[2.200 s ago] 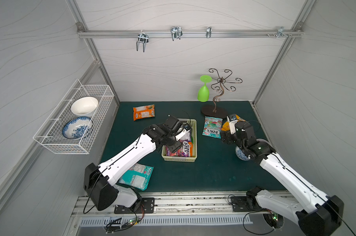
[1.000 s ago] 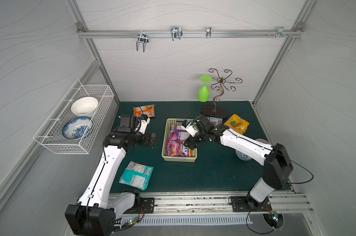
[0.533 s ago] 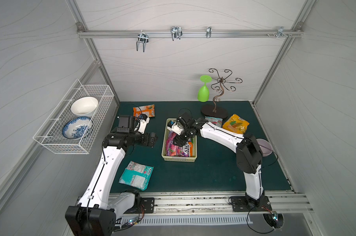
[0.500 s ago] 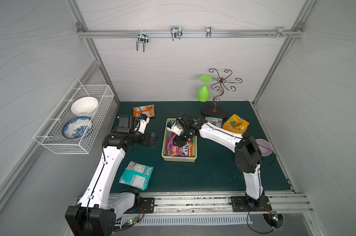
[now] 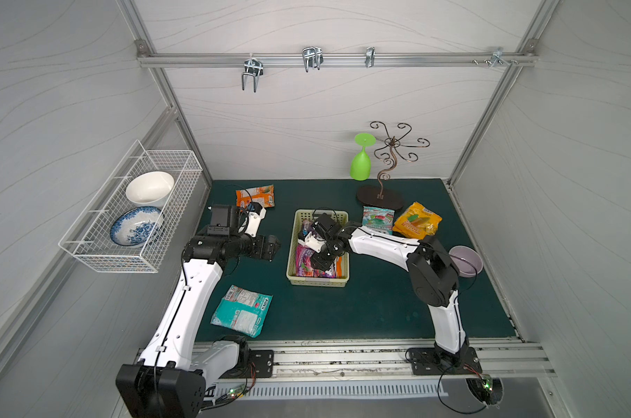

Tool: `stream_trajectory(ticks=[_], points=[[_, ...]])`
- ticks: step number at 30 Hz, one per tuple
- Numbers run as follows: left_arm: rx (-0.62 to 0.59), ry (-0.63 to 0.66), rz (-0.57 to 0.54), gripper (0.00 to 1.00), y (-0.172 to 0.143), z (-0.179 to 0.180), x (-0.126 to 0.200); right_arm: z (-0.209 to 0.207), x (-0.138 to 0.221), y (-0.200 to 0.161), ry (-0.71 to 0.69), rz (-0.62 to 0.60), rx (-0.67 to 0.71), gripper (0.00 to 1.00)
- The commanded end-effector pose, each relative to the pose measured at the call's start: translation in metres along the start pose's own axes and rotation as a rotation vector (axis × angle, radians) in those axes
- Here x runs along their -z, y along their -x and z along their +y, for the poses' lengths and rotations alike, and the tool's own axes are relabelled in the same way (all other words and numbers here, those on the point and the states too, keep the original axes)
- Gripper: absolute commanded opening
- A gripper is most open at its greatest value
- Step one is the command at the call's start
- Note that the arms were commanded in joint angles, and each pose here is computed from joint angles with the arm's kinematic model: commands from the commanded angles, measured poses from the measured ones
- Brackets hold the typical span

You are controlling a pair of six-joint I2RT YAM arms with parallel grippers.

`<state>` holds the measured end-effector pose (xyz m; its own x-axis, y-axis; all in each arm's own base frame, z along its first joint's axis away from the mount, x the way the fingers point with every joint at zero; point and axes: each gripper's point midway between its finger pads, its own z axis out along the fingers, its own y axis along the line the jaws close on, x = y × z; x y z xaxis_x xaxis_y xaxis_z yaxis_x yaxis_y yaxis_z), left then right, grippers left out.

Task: Put the candies in the basket
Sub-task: Place the candy in the basket.

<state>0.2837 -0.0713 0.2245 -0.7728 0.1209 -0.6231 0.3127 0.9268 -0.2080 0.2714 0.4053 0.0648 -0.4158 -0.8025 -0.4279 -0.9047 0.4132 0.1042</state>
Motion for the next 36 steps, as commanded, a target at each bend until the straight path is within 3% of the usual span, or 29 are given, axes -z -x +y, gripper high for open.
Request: stream_trajectory(ticks=[1,8,14,19,24,33,36], points=[[-0.005,-0.023,-0.048,0.98,0.011,-0.003,0.001,0.013,0.01,-0.033,0.008,0.117,-0.026,0.5],[-0.007,-0.024,-0.048,0.98,0.01,-0.004,0.002,0.007,0.056,-0.012,-0.042,0.036,-0.006,0.52],[-0.004,-0.03,-0.049,0.98,0.011,-0.004,0.002,-0.007,0.035,-0.038,-0.066,0.109,-0.001,0.51],[-0.003,-0.029,-0.047,0.98,0.01,-0.004,0.002,-0.002,0.004,-0.058,-0.059,0.189,0.021,0.5],[-0.007,-0.036,-0.05,0.97,0.008,-0.005,0.0,0.009,-0.006,-0.076,-0.059,0.23,0.044,0.49],[-0.004,-0.039,-0.047,0.97,0.009,-0.005,0.0,-0.004,0.063,-0.041,-0.128,0.112,0.003,0.51],[-0.006,-0.036,-0.052,0.97,0.01,-0.006,0.003,-0.015,0.088,-0.028,-0.166,0.063,-0.069,0.54]])
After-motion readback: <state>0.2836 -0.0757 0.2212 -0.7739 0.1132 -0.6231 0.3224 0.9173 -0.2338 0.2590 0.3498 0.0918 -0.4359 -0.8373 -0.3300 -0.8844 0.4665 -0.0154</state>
